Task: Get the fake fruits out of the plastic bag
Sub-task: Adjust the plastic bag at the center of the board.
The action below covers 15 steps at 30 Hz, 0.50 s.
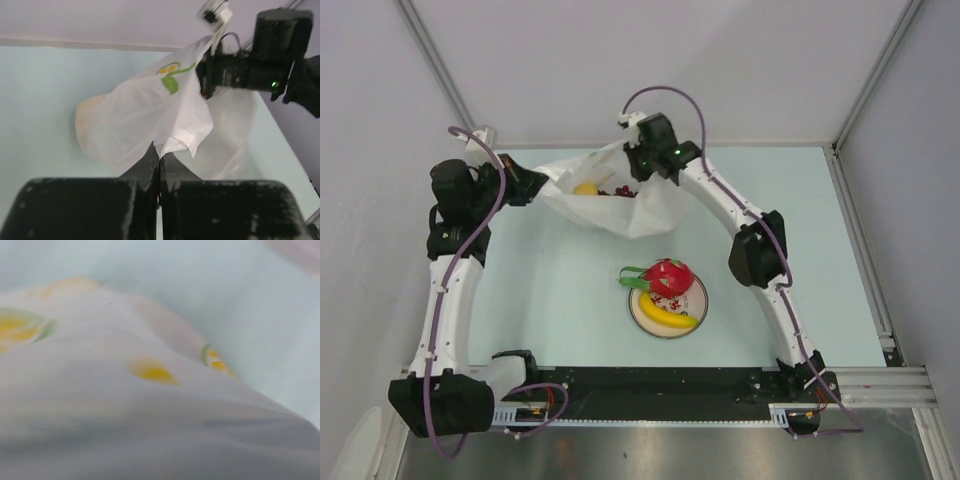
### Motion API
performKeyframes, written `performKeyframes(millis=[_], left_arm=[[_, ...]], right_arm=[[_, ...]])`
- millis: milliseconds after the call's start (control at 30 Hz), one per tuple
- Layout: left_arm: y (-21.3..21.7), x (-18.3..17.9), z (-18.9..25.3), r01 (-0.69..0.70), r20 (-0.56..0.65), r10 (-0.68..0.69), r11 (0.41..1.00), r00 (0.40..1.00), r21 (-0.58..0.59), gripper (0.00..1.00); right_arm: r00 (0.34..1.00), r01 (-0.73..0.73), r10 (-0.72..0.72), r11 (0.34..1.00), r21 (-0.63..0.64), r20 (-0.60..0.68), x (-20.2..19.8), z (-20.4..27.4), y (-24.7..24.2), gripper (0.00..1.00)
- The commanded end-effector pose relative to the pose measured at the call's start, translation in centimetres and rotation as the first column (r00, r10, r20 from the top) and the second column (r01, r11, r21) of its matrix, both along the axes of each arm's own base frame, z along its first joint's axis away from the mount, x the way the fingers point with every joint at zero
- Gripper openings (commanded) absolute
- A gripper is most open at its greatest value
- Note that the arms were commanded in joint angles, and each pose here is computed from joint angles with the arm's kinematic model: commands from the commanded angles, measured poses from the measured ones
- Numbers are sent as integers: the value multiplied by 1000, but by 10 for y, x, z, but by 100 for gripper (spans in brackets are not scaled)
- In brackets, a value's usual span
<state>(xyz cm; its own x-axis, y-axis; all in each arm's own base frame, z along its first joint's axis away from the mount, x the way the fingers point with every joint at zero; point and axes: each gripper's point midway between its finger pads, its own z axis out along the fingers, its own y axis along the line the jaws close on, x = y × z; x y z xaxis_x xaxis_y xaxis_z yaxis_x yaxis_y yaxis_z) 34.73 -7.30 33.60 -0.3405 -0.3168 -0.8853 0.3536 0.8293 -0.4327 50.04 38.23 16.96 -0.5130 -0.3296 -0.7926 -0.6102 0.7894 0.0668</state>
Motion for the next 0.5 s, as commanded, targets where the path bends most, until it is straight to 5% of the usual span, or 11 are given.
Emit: performKeyframes(millis=[0,133,267,467], left_arm=[[7,11,15,-8,67,2,996,998,90,0],[4,24,11,18,66,-23,996,998,86,0],[-7,48,17,80,68,-86,993,994,90,0],[-17,112,85,86,215,-109,990,970,115,0]], right_arm=[[994,-84,81,996,39,70,14,42,-34,22],[996,-88,87,996,12,24,23,8,-55,23],[989,6,12,993,-117,147,70,-9,-71,24],[862,165,-157,986,25,482,151,89,-116,17]])
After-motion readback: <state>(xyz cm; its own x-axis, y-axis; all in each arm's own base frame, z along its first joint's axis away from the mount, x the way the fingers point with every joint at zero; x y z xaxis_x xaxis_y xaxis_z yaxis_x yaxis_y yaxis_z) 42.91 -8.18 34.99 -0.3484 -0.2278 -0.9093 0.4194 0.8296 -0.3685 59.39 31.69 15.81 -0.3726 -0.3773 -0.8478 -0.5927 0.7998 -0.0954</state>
